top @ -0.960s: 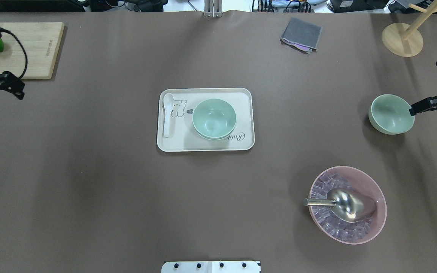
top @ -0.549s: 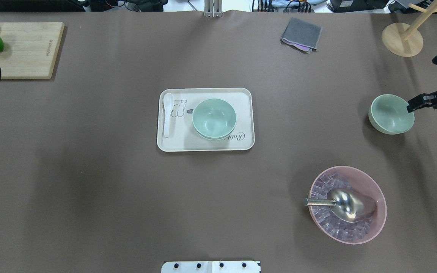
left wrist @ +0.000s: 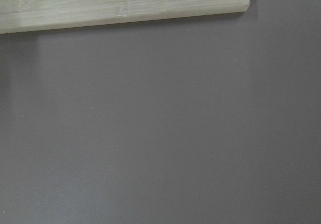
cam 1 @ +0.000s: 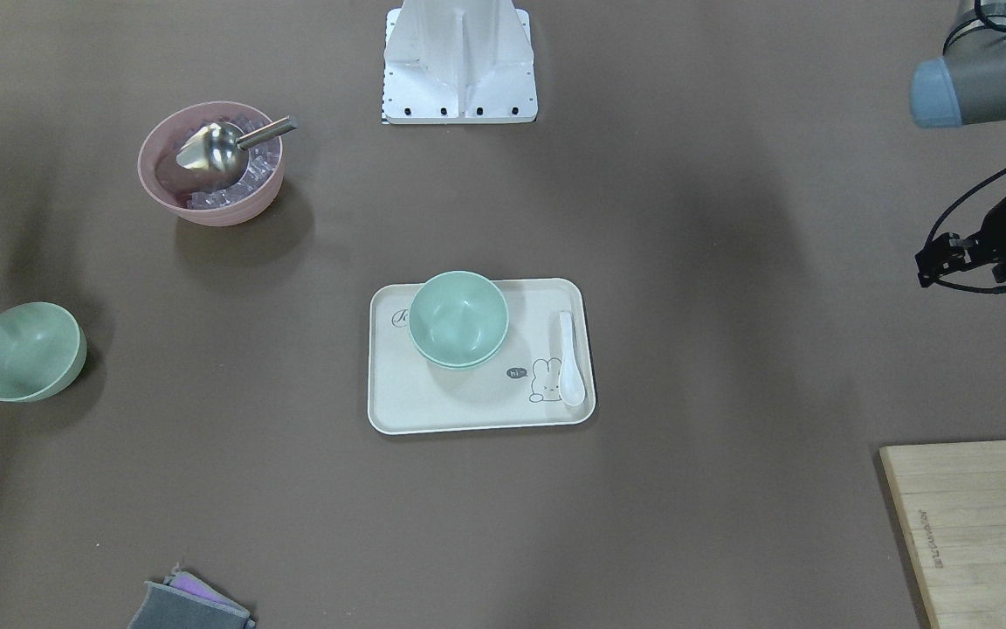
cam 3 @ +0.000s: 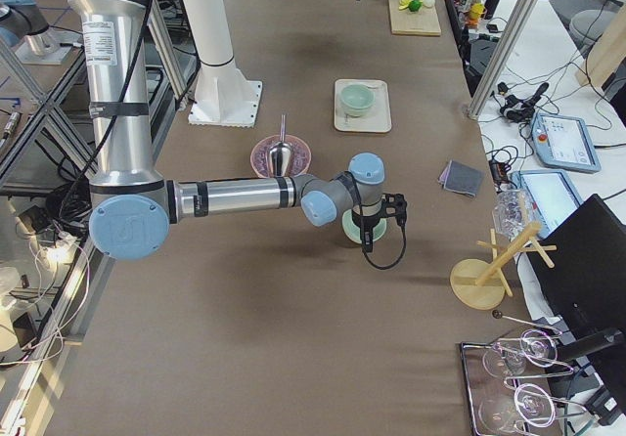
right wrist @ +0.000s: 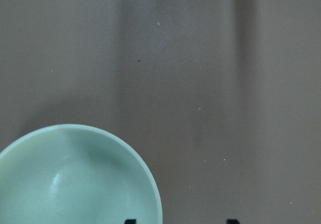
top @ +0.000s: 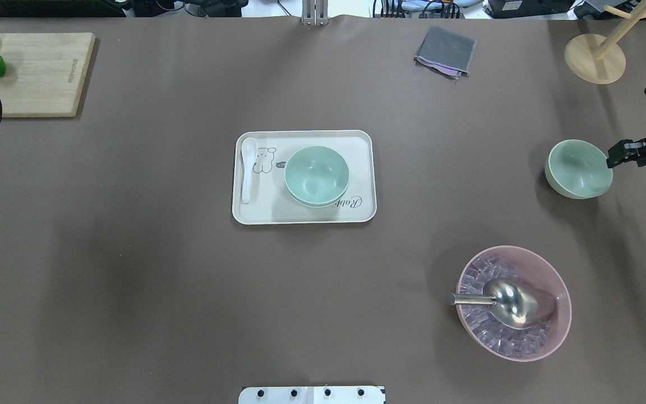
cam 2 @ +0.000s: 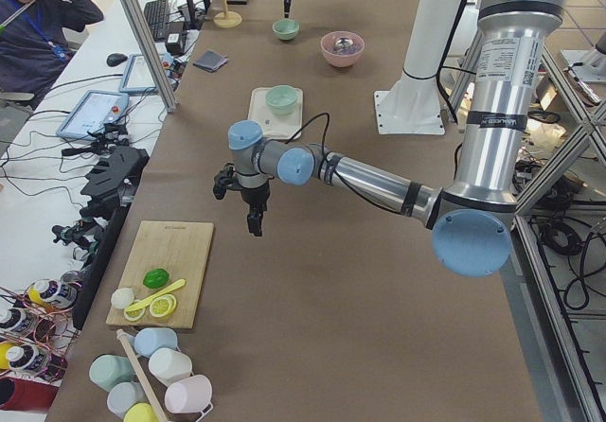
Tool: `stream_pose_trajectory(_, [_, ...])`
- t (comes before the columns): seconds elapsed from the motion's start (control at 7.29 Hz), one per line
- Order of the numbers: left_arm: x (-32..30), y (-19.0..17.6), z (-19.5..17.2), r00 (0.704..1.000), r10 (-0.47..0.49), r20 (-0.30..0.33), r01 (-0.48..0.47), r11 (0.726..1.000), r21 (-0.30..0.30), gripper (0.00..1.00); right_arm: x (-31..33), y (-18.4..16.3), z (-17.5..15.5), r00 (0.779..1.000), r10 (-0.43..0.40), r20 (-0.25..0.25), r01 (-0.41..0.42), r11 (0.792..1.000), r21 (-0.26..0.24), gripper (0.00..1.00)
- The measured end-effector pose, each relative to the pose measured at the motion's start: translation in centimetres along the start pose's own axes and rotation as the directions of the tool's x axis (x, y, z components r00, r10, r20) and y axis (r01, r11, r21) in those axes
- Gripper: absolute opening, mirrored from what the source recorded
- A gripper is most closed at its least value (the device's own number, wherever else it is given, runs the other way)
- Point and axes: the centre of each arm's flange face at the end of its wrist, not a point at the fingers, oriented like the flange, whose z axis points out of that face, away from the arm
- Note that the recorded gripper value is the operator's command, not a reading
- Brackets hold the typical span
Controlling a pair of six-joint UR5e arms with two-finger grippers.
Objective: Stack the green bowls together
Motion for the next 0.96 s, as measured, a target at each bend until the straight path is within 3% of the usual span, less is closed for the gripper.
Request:
stream_pose_trajectory(0.55, [0.1,0.0,0.1,1.0,0.002,0.0,-0.002,1.0,-0.002,0.99,-1.7,0.2,0.9,1.0,0.014,-0.001,-0.014,1.0,-0.01,0.57])
stream_pose_trajectory(0.96, [0.3,0.0,0.2,1.0,0.004,0.0,-0.004,1.0,-0.004,0.99,-1.4,0.7,1.5,1.0,0.017,-0.013,-0.017,1.0,-0.017,0.35])
